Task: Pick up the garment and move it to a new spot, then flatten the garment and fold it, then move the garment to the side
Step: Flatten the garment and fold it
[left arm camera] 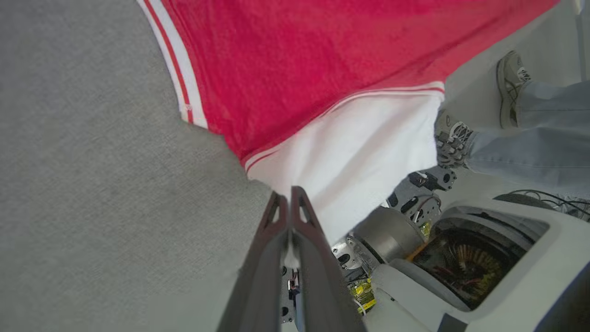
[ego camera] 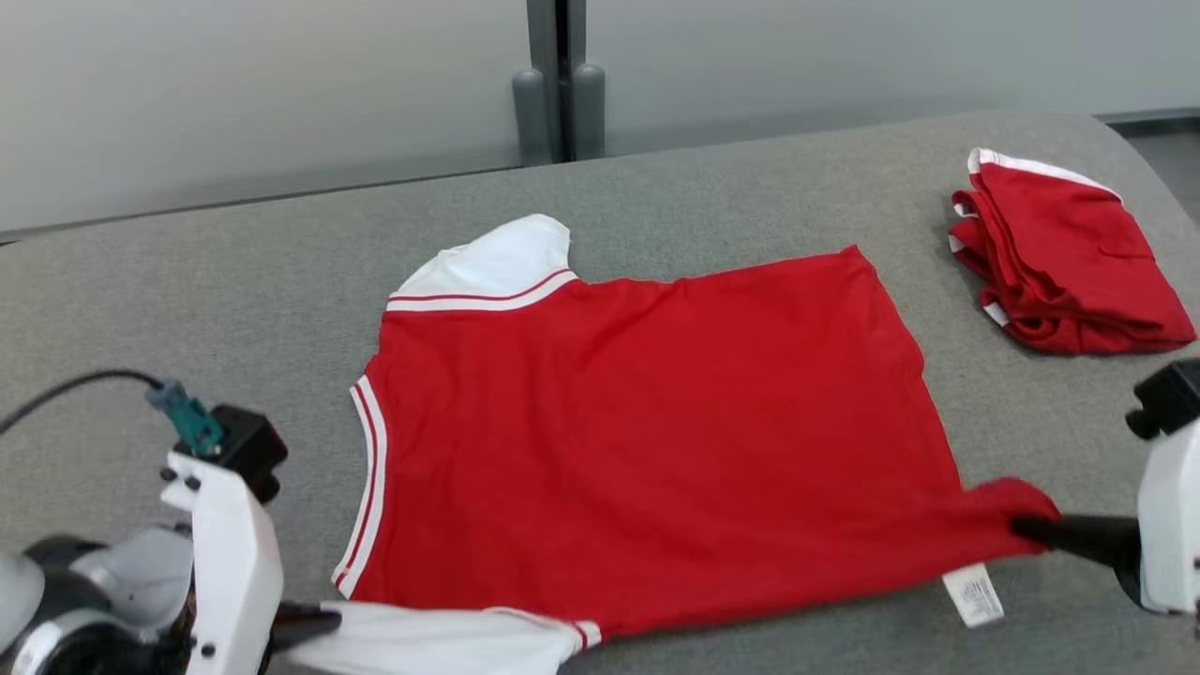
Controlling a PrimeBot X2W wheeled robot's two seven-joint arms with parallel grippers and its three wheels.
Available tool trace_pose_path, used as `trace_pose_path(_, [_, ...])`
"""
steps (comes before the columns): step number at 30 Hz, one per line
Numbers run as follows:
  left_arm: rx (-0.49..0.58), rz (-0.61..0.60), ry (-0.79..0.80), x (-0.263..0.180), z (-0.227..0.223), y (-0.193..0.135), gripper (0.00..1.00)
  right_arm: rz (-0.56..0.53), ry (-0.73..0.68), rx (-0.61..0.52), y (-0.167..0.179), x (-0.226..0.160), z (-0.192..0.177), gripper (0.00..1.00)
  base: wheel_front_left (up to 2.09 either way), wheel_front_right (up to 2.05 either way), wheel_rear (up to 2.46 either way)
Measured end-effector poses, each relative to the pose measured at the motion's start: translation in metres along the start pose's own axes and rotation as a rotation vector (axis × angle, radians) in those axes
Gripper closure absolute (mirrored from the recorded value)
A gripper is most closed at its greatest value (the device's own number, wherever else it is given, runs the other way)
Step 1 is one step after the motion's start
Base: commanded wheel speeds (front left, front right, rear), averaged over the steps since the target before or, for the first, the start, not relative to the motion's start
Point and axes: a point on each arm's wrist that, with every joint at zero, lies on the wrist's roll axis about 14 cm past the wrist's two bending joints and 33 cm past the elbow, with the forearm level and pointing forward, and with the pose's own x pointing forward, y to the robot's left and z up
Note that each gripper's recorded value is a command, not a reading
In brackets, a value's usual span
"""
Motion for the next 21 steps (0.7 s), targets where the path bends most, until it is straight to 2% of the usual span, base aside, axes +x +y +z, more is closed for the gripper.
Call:
trace_pose_path(15, [0.007, 0.049, -0.009, 0.052, 0.100, 0.042, 1.00, -0.025, -0.021, 0.143, -0.021, 0.041, 0.046, 1.00, 0.00, 0.00, 0.00])
trace_pose_path(16, [-0.001, 0.050, -0.010, 0.056, 0.105, 0.044, 1.00, -0.028, -0.028, 0.149, -0.022, 0.042, 0.050, 0.93, 0.00, 0.00, 0.00])
trace_pose_path(17, [-0.005, 0.051, -0.014, 0.060, 0.109, 0.046, 1.00, -0.028, -0.035, 0.153, -0.022, 0.045, 0.054, 0.82, 0.00, 0.00, 0.00])
trace_pose_path(18, [-0.009, 0.054, -0.023, 0.063, 0.113, 0.048, 0.79, -0.027, -0.037, 0.155, -0.021, 0.047, 0.056, 0.68, 0.00, 0.00, 0.00])
trace_pose_path(19, [-0.010, 0.057, -0.027, 0.065, 0.115, 0.050, 0.07, -0.029, -0.046, 0.156, -0.021, 0.048, 0.059, 0.26, 0.00, 0.00, 0.00])
trace_pose_path(20, [-0.008, 0.058, -0.030, 0.067, 0.116, 0.051, 0.00, -0.030, -0.060, 0.152, -0.020, 0.050, 0.063, 0.00, 0.00, 0.00, 0.00])
trace_pose_path(21, [-0.015, 0.059, -0.036, 0.068, 0.116, 0.052, 0.00, -0.031, -0.073, 0.153, -0.019, 0.050, 0.066, 0.00, 0.00, 0.00, 0.00])
